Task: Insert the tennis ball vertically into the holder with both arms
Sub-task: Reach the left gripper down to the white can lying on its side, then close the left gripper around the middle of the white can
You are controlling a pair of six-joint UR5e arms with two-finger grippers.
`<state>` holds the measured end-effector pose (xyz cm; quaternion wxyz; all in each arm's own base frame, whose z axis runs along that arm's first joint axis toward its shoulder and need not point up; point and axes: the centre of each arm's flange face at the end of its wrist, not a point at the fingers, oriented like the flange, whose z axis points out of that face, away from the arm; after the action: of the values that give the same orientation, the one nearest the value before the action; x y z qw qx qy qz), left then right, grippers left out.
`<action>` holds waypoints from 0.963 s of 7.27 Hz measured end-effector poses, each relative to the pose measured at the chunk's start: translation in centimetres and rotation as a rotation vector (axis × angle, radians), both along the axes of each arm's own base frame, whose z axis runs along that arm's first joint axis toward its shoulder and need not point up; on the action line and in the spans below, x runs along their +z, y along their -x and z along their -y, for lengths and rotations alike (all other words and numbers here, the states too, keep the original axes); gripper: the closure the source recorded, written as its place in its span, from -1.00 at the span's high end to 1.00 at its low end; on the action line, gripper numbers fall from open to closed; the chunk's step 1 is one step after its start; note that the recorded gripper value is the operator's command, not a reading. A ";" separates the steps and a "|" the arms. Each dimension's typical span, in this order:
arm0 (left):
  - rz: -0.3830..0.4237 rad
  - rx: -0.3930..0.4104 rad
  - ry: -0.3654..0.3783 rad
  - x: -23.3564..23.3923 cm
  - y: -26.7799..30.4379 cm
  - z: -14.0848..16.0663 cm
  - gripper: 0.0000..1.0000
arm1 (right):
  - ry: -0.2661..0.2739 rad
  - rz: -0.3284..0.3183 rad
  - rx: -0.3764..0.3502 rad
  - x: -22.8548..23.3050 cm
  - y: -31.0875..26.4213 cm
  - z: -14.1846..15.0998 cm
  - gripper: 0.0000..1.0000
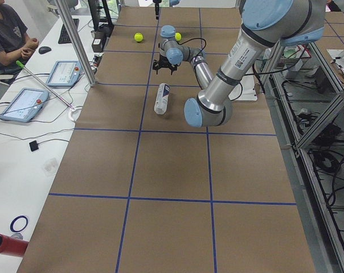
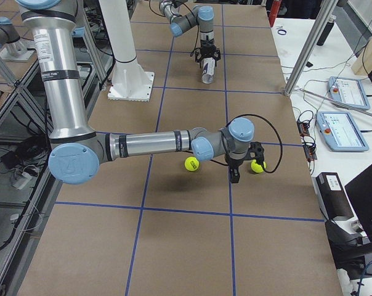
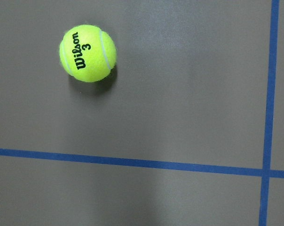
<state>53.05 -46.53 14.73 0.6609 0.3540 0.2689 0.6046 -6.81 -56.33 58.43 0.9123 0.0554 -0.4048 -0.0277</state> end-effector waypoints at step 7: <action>0.170 0.041 -0.148 2.2 -4.8 -0.5 0.97 | -0.016 0.005 -0.009 1.0 0.5 -0.6 0.99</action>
<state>57.90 -46.08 16.91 0.6410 0.3437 0.1735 0.6640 -7.27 -55.75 59.43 0.9107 0.0610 -0.4071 -0.0349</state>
